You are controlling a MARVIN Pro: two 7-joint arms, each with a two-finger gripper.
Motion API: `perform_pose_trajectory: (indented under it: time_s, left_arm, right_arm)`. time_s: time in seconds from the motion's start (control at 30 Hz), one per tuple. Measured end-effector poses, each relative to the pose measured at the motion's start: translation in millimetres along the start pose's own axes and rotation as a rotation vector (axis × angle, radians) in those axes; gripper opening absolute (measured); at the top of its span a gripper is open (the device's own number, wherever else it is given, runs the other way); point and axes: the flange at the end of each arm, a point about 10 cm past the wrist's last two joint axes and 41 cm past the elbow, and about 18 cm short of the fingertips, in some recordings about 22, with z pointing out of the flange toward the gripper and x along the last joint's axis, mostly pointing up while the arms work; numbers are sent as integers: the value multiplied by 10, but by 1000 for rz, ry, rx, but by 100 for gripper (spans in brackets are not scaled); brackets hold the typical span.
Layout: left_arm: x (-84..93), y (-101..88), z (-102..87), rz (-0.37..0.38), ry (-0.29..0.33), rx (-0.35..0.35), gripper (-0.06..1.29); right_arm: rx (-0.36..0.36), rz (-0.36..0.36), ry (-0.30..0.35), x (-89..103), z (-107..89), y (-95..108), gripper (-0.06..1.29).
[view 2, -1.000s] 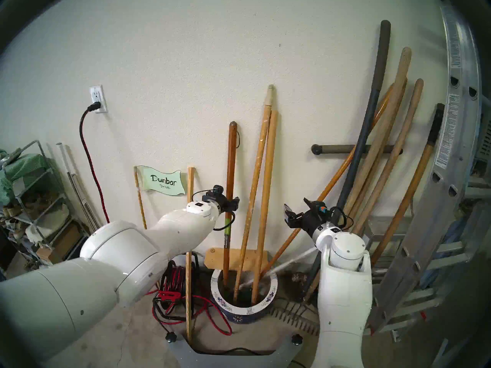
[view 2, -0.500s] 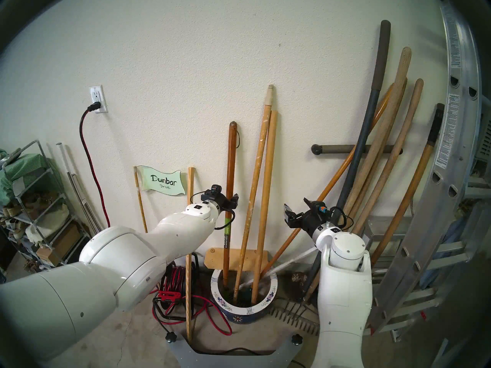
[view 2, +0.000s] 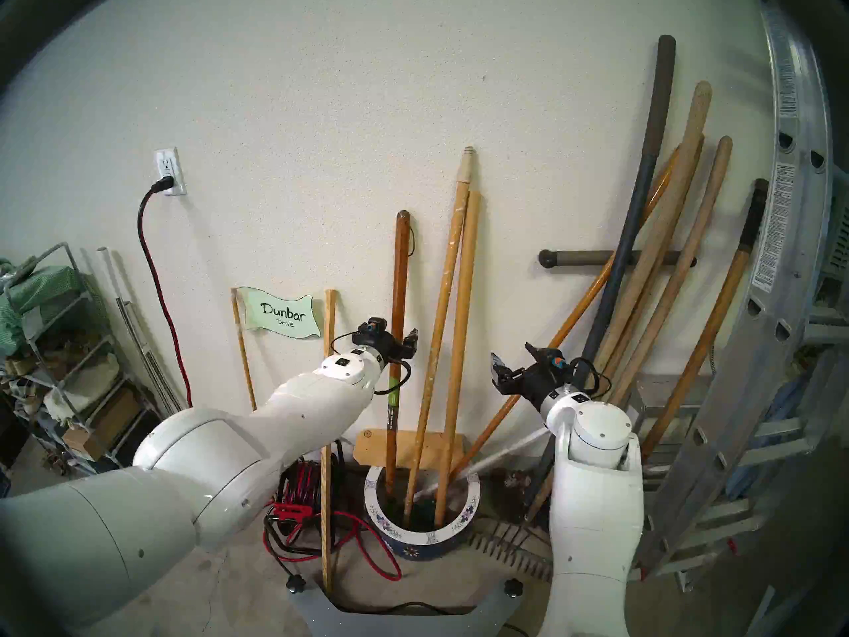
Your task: Put wooden sticks into the pot
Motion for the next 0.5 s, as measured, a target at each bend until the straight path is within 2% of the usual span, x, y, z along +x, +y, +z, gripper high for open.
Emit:
perform_pose_trajectory:
  time_s: [0.3, 0.5]
  left_arm:
    - [-69, -1, -74, -3, 22, -15, 121]
    - [-72, -59, -129, -13, 57, 3, 121]
  right_arm:
    - [0, 0, 0, 0, 0, 0, 122]
    - [0, 0, 0, -1, 0, 1, 122]
